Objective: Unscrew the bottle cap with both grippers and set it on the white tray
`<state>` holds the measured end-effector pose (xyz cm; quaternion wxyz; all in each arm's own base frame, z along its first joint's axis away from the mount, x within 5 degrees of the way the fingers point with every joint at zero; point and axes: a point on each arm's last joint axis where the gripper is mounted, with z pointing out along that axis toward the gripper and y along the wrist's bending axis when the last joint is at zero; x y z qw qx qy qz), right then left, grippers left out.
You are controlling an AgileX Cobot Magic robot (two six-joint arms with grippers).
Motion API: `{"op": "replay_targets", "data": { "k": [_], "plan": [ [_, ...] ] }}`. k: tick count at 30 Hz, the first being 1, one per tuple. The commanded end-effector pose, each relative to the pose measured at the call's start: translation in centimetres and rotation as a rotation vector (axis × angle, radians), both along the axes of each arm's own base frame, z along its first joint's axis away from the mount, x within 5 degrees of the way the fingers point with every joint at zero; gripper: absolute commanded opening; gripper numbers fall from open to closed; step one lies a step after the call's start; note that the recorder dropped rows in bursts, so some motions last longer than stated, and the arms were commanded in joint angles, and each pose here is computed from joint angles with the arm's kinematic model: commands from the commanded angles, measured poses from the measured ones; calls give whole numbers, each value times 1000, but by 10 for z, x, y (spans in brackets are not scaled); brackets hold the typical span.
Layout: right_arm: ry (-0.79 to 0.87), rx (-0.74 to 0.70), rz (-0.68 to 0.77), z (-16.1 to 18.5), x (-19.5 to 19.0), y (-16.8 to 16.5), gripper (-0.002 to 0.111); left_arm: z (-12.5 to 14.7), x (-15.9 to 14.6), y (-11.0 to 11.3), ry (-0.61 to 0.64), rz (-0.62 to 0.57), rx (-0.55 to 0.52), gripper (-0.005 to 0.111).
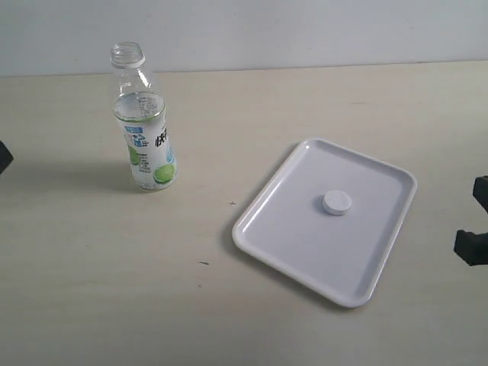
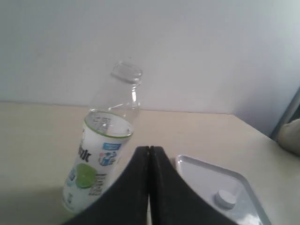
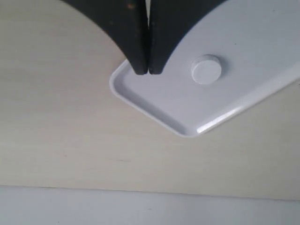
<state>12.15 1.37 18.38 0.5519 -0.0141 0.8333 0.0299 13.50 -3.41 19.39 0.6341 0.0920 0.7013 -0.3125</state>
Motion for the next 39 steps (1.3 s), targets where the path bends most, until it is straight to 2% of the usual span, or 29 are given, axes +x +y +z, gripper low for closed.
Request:
{"op": "replay_targets", "data": {
  "k": [1, 4, 9, 13, 18, 23, 31, 35, 39],
  "plan": [
    [-87, 34, 24, 0, -16, -1, 0, 8, -22, -13, -60, -121, 26, 0],
    [-85, 50, 55, 1, -24, 1, 0, 16, -31, -16, -89, -140, -5, 0],
    [-153, 70, 79, 8, -34, 1, 0, 33, -41, -16, -188, -99, -89, 0],
    [-193, 80, 89, 11, -39, 1, 0, 36, -47, -14, -202, -49, -95, 0],
    [-204, 90, 96, 12, -42, 1, 0, 42, -60, -18, -257, -68, -106, 0],
    [-221, 87, 101, 14, -44, 1, 0, 42, -77, -28, -330, -140, -13, 0],
    [-215, 90, 103, 13, -44, 1, 0, 43, -93, -34, -417, -169, 39, 0],
    [-189, 199, 74, 12, -44, 2, 0, 43, -93, -34, -421, -169, 42, 0],
    [-185, 225, 65, 12, -44, 2, 0, 43, -93, -34, -421, -169, 42, 0]
  ]
}}
